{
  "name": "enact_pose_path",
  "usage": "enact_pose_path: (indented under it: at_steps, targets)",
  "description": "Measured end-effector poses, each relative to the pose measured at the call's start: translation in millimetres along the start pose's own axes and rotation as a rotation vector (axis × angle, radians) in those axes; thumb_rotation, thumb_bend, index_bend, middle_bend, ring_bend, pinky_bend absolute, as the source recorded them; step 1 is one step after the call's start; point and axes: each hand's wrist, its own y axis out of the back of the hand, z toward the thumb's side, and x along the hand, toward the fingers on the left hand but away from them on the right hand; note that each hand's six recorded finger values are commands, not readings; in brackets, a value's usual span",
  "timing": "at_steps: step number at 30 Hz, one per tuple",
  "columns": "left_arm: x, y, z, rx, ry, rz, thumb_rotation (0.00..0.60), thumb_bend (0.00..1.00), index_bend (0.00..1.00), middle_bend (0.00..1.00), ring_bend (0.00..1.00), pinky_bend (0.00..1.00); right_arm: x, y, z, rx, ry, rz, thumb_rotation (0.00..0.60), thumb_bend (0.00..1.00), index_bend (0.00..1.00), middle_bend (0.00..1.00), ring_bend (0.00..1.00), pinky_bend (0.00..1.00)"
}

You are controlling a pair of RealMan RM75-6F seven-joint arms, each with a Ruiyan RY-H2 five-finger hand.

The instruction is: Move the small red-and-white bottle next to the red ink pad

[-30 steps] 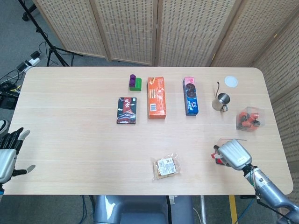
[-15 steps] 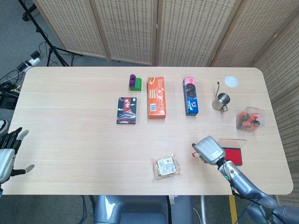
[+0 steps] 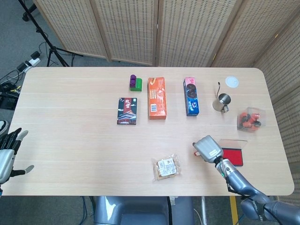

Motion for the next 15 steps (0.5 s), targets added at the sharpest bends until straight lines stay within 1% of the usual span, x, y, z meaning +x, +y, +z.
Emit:
enact_pose_path:
  at_steps: [4, 7, 15]
  targets:
    - [0.3, -0.9, 0.0, 0.002, 0.000, -0.004, 0.600, 0.00, 0.00, 0.00, 0.00, 0.00, 0.2, -0.9, -1.0, -0.004, -0.002, 0.005, 0.600, 0.62, 0.57, 1.00, 1.00, 1.00]
    - [0.3, -0.8, -0.1, 0.004, 0.000, -0.004, 0.600, 0.00, 0.00, 0.00, 0.00, 0.00, 0.2, -1.9, -1.3, 0.000, 0.000, 0.013, 0.600, 0.60, 0.52, 1.00, 1.00, 1.00]
    - [-0.5, -0.2, 0.0, 0.003, -0.001, -0.002, 0.600, 0.00, 0.00, 0.00, 0.00, 0.00, 1.2, -3.1, -1.6, -0.002, 0.000, 0.020, 0.600, 0.61, 0.50, 1.00, 1.00, 1.00]
